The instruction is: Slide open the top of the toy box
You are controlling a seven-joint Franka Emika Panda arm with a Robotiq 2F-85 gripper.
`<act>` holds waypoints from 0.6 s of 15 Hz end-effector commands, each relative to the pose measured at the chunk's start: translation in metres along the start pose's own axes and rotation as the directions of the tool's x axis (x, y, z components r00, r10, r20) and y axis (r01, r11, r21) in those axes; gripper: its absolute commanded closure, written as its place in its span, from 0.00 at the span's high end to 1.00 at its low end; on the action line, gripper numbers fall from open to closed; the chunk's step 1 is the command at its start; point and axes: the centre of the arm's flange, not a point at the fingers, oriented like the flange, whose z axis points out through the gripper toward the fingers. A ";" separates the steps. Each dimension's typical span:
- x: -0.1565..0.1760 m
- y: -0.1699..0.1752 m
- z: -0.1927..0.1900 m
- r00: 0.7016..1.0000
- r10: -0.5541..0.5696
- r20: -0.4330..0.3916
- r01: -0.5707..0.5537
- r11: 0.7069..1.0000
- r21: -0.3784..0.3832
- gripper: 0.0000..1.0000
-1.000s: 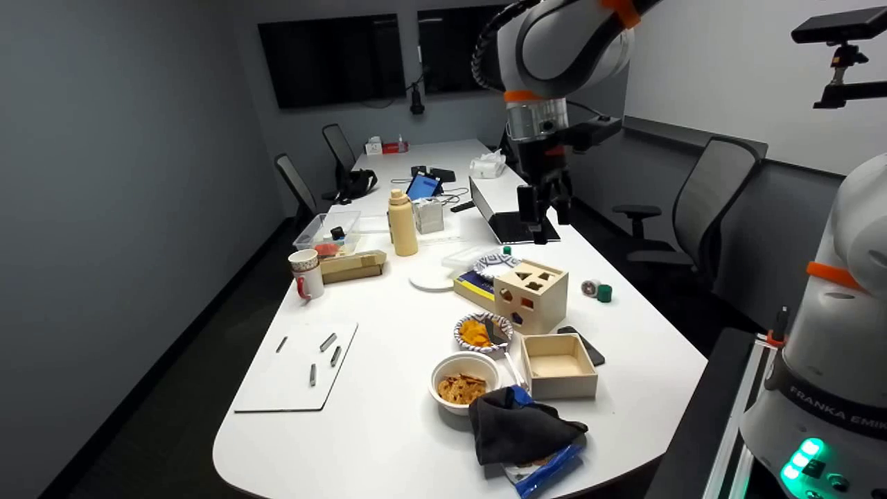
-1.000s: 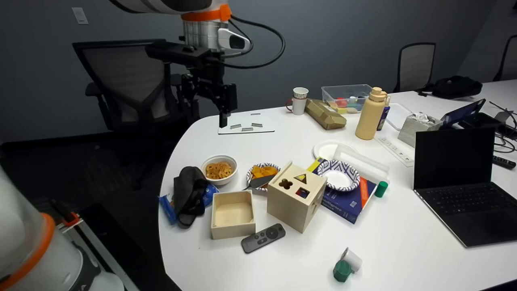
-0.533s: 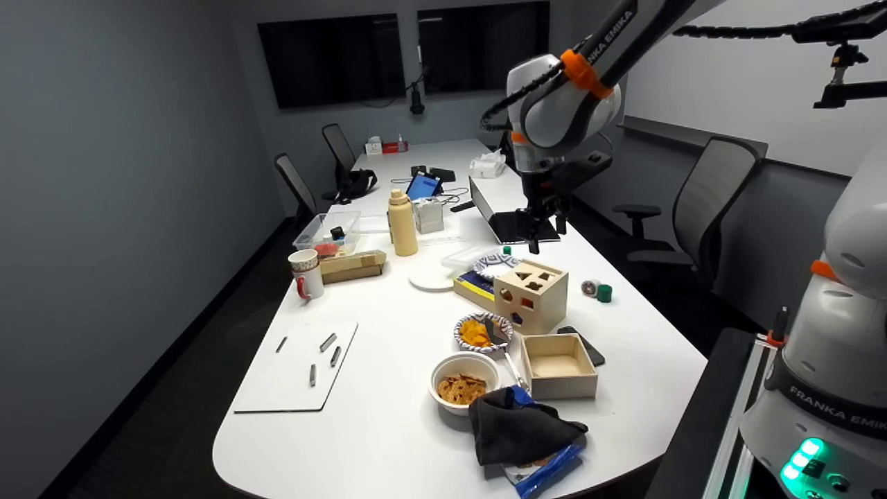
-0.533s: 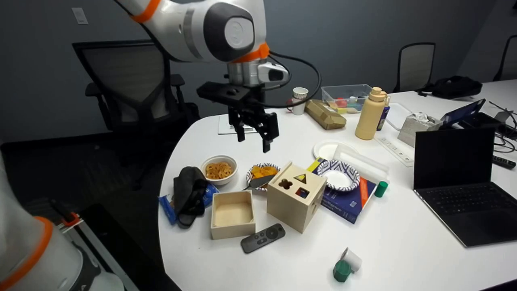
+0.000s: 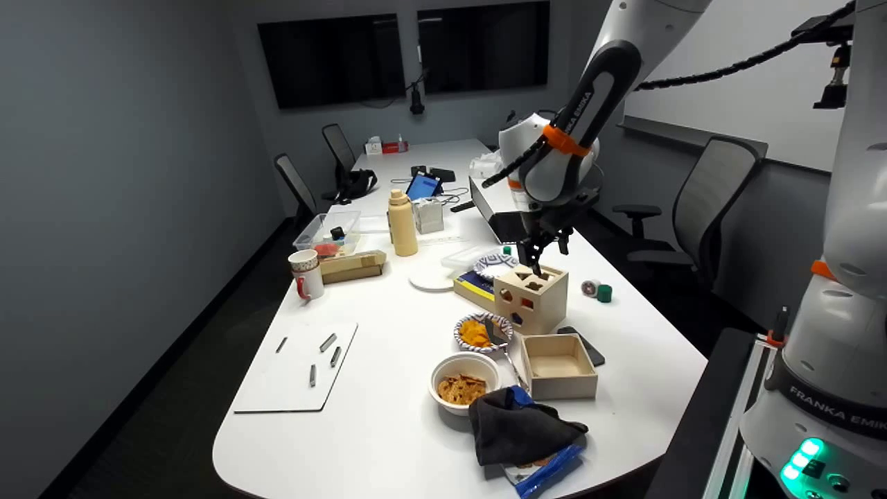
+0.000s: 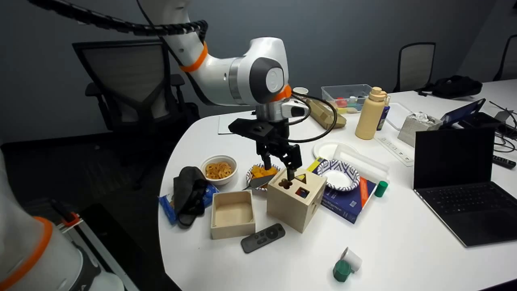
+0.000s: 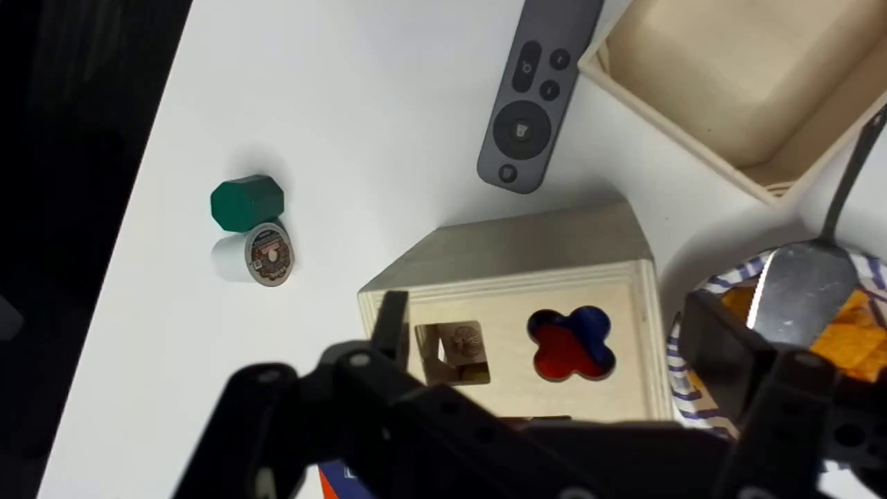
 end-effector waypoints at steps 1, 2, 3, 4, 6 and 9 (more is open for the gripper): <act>0.020 -0.003 0.025 0.998 0.053 -0.021 -0.054 0.997 -0.058 1.00; 0.021 -0.003 0.030 0.998 0.064 -0.028 -0.066 0.996 -0.063 1.00; 0.021 -0.003 0.034 0.997 0.073 -0.031 -0.075 0.995 -0.069 1.00; 0.022 -0.004 0.037 0.996 0.083 -0.041 -0.086 0.993 -0.075 1.00; 0.024 -0.006 0.045 0.993 0.099 -0.058 -0.104 0.991 -0.086 1.00; 0.026 -0.011 0.053 0.991 0.115 -0.071 -0.122 0.986 -0.110 1.00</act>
